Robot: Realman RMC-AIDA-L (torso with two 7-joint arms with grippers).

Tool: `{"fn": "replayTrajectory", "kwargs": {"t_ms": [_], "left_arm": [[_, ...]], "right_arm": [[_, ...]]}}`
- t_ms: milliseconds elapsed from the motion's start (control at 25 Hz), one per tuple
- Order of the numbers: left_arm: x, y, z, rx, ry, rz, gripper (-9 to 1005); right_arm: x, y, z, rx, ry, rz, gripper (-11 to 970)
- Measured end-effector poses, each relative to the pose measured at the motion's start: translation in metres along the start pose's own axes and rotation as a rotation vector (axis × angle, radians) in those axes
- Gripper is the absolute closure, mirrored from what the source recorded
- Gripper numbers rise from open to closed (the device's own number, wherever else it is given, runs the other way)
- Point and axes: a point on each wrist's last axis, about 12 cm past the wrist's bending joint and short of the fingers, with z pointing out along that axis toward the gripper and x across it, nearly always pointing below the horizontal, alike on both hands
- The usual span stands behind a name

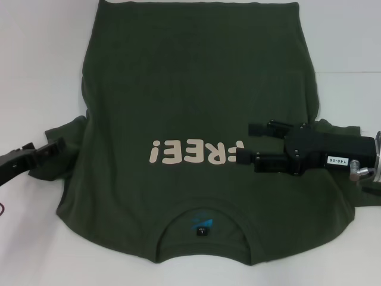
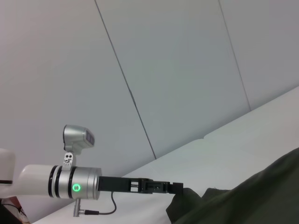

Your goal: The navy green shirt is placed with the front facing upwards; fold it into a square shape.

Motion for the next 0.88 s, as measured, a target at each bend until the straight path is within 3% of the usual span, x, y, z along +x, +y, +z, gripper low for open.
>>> {"fn": "replayTrajectory", "kwargs": {"t_ms": [600,880], "left_arm": [[-0.002,-0.006,0.012,-0.004,0.029,0.025,77],[-0.003,-0.006,0.012,-0.01,0.031,0.024,299]], "right_arm": [[0.0,-0.001,-0.002,0.005,0.001,0.005,16],[0.0,-0.001,-0.003,0.006,0.001,0.006,17]]}}
